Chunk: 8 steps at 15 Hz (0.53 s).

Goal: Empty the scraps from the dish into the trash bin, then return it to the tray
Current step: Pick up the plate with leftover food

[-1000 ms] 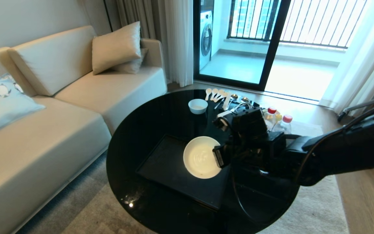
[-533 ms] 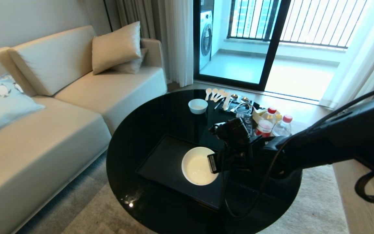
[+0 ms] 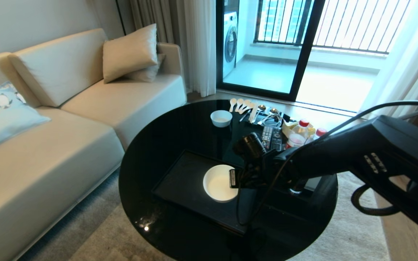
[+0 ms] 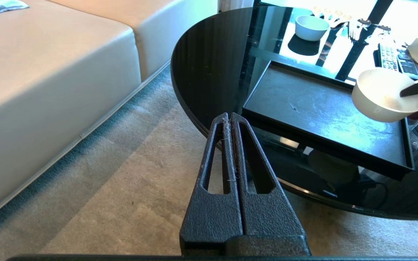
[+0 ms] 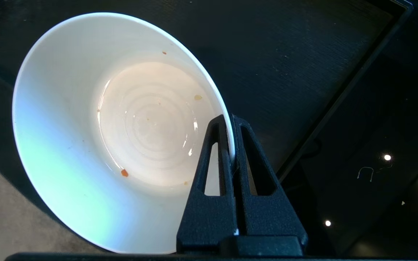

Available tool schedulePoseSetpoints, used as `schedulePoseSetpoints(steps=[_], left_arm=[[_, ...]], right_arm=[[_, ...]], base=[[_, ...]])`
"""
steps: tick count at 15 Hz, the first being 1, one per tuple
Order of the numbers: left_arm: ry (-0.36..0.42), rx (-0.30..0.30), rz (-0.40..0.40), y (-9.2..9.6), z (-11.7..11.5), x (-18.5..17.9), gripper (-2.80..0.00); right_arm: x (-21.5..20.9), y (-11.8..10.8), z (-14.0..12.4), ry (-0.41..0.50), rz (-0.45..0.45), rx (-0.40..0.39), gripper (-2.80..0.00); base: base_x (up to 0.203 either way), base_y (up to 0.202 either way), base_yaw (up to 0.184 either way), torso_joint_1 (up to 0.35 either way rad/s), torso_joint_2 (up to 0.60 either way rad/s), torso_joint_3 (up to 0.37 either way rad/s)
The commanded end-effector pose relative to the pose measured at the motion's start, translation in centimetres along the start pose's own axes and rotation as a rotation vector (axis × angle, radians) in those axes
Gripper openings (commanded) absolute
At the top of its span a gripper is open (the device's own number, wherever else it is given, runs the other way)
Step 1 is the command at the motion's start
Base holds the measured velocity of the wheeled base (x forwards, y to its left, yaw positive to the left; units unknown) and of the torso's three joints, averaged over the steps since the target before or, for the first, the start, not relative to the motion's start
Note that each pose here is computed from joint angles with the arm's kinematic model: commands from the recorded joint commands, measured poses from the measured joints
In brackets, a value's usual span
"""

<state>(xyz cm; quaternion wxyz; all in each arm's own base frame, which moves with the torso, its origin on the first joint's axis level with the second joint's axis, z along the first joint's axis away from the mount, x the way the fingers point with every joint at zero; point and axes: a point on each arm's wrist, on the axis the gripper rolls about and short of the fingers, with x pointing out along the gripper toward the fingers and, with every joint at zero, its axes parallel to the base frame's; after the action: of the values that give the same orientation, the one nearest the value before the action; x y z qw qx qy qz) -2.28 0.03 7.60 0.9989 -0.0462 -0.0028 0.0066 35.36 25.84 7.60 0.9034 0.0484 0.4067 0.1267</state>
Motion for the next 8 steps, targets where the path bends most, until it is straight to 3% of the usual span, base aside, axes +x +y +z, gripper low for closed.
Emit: schedulePoseSetpoints(steps=[1,8], left_arm=[[-0.001,-0.001,0.0,0.0,0.0,0.0,-2.8],[-0.001,-0.001,0.0,0.0,0.0,0.0,-2.8]], right_arm=[[2.2,-1.0,-0.6,0.027,-0.034,0.029,-2.8],[5.4,-3.8,0.1,0.024,-0.085,0.093,-2.8]], base=[[0.0,0.0,0.0,0.0,0.0,0.0],[0.0,0.0,0.0,0.0,0.0,0.0]])
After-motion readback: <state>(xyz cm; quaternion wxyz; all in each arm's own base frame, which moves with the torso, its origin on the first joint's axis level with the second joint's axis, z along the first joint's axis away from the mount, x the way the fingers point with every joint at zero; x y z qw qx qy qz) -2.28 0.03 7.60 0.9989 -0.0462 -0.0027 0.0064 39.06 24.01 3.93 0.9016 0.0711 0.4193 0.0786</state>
